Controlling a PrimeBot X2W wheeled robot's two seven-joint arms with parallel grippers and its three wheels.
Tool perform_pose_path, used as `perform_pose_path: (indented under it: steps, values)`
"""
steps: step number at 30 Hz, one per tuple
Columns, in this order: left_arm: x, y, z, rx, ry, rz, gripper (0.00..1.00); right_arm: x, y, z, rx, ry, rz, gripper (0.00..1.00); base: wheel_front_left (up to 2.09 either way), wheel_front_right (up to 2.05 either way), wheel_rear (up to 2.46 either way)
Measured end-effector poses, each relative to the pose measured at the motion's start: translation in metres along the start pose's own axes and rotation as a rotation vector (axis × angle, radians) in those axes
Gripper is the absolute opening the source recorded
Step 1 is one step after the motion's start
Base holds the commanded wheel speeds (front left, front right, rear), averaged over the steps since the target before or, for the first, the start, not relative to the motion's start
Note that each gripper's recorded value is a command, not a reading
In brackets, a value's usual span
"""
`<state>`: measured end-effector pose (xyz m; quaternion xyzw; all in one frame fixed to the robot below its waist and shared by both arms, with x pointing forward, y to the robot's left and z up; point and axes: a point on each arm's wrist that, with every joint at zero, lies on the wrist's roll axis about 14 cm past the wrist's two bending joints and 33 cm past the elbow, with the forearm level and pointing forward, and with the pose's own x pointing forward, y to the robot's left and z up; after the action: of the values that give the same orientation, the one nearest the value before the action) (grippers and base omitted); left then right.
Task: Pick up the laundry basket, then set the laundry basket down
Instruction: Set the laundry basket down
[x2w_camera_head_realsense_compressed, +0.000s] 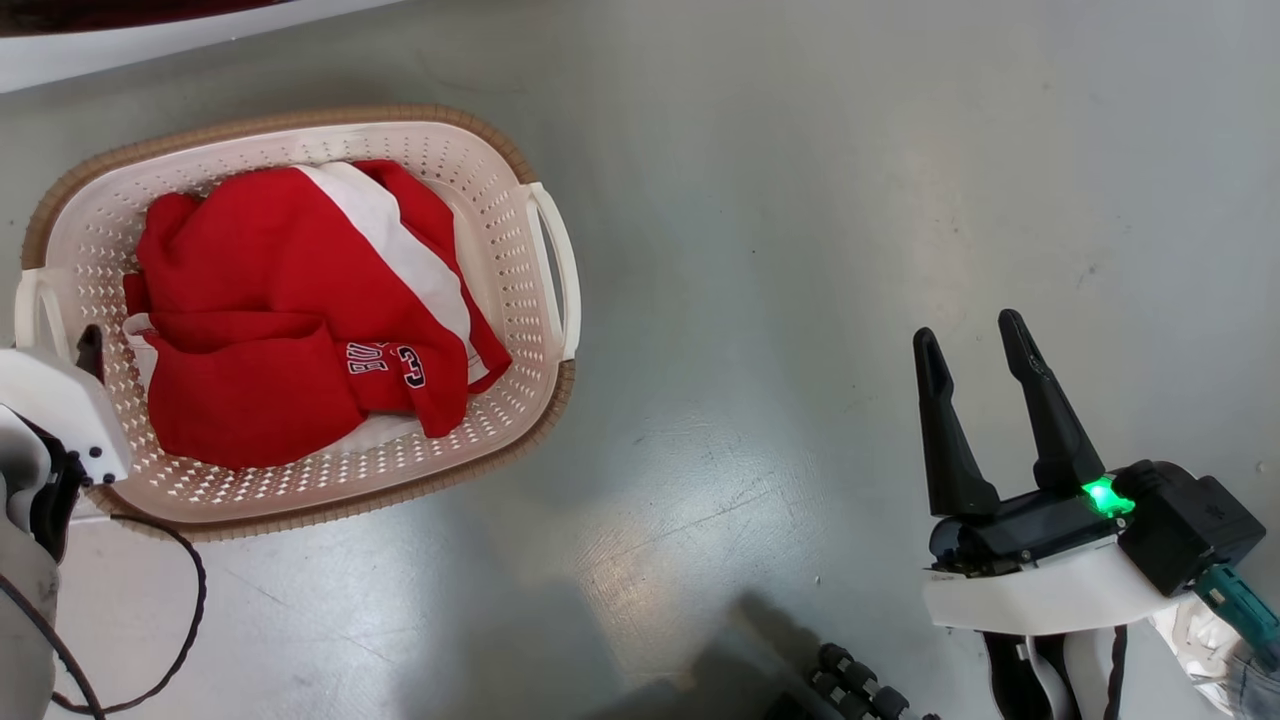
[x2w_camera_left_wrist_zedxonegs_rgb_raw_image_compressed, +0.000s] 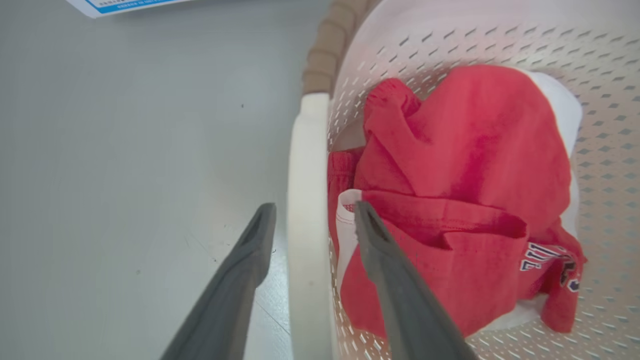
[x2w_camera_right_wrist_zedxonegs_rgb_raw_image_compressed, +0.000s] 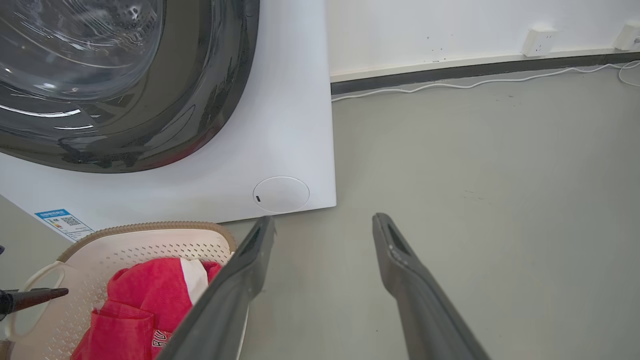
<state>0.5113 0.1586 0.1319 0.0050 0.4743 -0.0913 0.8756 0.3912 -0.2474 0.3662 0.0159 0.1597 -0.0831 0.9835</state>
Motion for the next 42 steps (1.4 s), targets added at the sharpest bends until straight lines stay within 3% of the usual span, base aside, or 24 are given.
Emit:
perform_pose_path:
  steps: [1, 2, 3, 42]
  values:
    - [0.001, 0.0, -0.002, 0.004, 0.005, -0.002, 0.5, 0.0, 0.0, -0.001, 0.003, 0.002, -0.001, 1.0, 0.0, 0.0, 0.0]
    - [0.001, -0.001, -0.004, 0.007, 0.011, -0.003, 0.21, 0.0, 0.0, -0.001, 0.003, 0.003, -0.002, 1.0, 0.0, 0.0, 0.0]
    - [0.001, -0.002, -0.005, 0.009, 0.015, -0.005, 0.0, 0.0, 0.0, -0.001, 0.003, 0.003, -0.002, 1.0, 0.0, 0.0, 0.0]
    - [-0.005, 0.003, -0.019, -0.078, 0.063, 0.052, 0.0, 0.007, 0.011, -0.006, 0.01, 0.008, 0.031, 1.0, 0.0, 0.0, 0.0]
